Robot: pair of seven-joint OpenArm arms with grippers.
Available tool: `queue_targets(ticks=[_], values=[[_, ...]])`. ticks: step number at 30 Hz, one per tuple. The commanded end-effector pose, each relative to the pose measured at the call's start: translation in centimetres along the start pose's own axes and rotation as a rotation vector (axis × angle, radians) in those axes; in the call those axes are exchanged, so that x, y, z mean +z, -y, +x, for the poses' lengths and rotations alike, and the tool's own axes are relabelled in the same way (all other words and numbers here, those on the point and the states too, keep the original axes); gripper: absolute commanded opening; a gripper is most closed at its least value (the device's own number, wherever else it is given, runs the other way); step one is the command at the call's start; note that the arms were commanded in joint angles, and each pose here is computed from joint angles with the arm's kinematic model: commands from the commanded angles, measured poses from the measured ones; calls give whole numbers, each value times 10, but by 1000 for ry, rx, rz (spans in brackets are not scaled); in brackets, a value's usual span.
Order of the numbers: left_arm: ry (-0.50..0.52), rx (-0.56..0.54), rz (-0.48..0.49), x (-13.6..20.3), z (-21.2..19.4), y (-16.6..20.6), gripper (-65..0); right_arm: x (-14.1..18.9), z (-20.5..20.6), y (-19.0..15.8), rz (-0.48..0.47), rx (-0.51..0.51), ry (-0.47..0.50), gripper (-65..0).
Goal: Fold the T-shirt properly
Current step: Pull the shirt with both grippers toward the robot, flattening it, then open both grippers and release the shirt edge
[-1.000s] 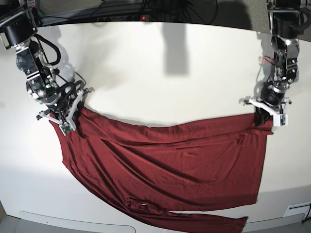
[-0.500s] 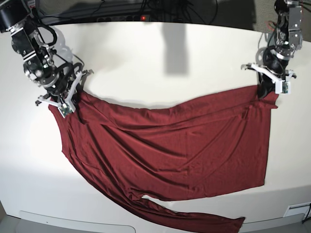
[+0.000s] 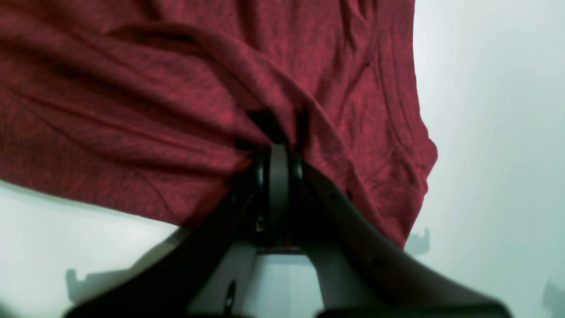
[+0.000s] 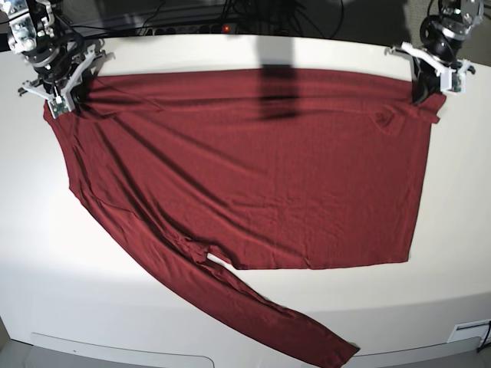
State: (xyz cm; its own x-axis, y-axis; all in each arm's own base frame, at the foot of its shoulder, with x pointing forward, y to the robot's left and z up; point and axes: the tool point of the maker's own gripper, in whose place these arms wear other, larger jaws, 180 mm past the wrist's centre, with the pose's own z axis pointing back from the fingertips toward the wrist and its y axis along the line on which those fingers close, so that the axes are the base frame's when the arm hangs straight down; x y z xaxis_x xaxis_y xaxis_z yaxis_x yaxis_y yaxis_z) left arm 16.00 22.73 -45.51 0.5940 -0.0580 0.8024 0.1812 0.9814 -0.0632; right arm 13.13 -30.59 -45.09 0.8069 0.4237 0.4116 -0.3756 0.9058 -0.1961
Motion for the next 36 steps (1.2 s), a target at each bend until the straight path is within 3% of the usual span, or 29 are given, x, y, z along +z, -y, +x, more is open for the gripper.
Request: queue_targets(ticks=[1, 8, 16, 25, 29, 36], values=[[-193, -46, -4, 16, -44, 3, -650, 6, -41, -10, 28, 7, -161, -650], [-187, -67, -38, 37, -40, 20, -650, 24, -64, -21, -4, -45, -165, -650], [-119, -103, -14, 37, -10, 12, -650, 31, -64, -15, -11, -86, -139, -650], [85, -162, 63, 37, 74, -13, -650, 34, -1, -7, -35, -46, 42, -650], [81, -170, 84, 29, 84, -20, -650, 30, 28, 4, -57, -49, 105, -650], [160, -181, 97, 14, 117, -26, -650, 24, 43, 13, -47, -72, 78, -650]])
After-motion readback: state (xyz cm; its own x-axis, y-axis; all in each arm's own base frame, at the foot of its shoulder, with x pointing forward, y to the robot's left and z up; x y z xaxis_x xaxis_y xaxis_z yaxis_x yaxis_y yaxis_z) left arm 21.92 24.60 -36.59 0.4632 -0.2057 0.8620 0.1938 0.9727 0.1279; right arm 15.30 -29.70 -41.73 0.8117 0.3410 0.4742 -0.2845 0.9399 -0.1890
